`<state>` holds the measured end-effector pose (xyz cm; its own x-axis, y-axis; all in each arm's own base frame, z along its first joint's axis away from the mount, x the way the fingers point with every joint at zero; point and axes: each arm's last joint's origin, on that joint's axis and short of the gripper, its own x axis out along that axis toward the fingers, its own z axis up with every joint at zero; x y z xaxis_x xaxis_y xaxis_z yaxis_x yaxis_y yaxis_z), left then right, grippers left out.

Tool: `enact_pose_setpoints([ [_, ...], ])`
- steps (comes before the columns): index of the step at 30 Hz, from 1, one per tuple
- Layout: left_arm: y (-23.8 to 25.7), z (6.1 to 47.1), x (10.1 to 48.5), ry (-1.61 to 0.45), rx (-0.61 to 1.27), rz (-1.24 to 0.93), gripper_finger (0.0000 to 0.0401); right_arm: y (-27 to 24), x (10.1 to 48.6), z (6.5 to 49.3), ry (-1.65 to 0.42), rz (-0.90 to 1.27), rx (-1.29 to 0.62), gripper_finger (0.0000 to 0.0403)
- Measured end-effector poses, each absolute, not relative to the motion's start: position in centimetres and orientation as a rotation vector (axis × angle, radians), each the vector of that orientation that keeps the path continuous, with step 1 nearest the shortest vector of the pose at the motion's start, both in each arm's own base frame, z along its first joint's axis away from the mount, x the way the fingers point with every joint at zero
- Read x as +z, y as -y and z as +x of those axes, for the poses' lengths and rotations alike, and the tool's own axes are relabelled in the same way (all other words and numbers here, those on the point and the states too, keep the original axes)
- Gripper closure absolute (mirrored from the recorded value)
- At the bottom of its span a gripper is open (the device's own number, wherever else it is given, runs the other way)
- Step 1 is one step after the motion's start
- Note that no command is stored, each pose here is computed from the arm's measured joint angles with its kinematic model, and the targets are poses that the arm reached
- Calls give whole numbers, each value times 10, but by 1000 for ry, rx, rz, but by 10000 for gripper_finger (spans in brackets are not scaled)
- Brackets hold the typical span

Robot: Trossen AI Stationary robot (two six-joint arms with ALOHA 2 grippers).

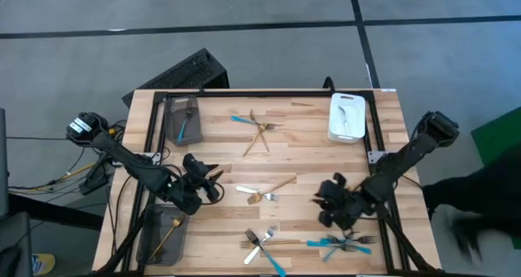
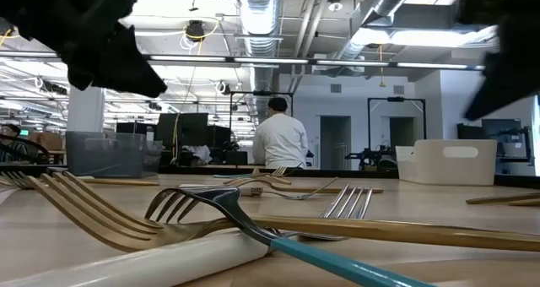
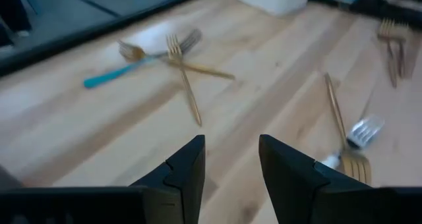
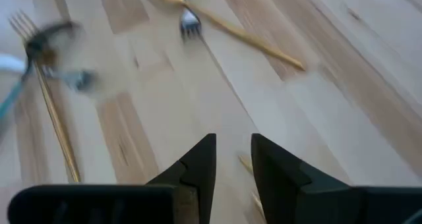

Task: Sort silverware by color (type)
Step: Put the white fork into the white bin

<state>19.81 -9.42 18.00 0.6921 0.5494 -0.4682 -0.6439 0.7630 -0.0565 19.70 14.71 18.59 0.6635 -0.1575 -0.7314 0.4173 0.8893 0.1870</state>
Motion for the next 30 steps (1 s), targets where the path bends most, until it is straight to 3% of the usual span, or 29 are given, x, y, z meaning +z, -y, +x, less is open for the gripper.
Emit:
enact_pose_setpoints([
  [4, 94, 199, 178, -533, 608, -203, 271, -146, 177, 226, -709, 275, -266, 282],
  [10, 88, 202, 179, -479, 672, -224, 271, -128, 165, 277, -533, 196, -231, 282],
  [15, 87, 203, 179, -482, 678, -227, 271, -113, 146, 303, -511, 148, -161, 280],
  [22, 87, 210, 174, -580, 571, -187, 271, -112, 139, 335, -492, 26, -125, 239],
  [30, 82, 217, 176, -548, 592, -185, 271, -97, 134, 408, -511, 9, -77, 209],
])
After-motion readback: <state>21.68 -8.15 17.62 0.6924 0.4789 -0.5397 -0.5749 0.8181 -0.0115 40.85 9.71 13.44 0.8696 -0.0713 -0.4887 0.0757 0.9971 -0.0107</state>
